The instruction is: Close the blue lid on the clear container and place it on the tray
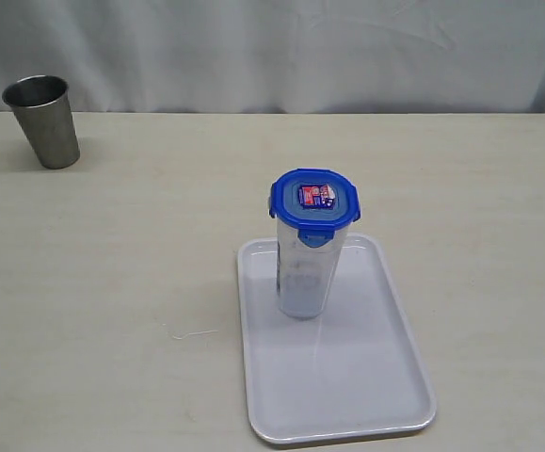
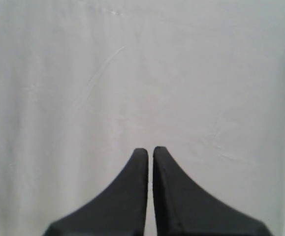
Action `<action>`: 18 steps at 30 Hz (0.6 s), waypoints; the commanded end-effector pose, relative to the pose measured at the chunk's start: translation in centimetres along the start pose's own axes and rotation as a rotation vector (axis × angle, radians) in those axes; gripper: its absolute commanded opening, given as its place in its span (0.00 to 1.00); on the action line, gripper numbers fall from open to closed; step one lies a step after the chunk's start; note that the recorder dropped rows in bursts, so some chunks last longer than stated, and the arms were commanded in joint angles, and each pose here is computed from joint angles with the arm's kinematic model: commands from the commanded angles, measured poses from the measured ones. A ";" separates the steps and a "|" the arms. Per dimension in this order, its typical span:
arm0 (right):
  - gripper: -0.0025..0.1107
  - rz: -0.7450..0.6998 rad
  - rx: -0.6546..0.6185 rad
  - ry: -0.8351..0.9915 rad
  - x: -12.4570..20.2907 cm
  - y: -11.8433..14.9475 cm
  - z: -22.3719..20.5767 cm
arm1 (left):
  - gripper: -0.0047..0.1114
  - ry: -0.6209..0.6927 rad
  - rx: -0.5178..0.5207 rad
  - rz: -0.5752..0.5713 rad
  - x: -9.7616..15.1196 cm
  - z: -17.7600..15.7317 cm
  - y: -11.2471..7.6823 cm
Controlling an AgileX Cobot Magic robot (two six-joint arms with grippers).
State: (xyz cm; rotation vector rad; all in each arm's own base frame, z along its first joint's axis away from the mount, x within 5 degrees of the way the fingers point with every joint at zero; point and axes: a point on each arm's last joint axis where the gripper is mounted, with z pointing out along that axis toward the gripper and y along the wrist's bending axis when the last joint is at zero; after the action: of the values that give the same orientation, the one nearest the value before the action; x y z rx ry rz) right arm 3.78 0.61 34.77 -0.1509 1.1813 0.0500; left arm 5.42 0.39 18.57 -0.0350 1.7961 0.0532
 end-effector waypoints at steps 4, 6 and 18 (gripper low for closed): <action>0.06 -0.051 0.072 -0.010 3.3 0.1 -2.0 | 0.04 -0.006 0.001 -0.005 0.0 0.0 0.0; 0.06 -0.054 0.079 0.006 4.7 0.2 -2.4 | 0.04 -0.006 0.001 -0.005 0.0 0.0 0.0; 0.06 -0.017 0.063 0.247 12.7 0.8 -3.2 | 0.04 -0.006 0.001 -0.004 0.0 0.0 0.0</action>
State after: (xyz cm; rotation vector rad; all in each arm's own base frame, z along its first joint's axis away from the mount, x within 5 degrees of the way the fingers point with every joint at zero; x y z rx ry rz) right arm 5.48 0.51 22.38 -0.1276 1.3782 -0.0195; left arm 5.42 0.39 18.56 -0.0352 1.7981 0.0533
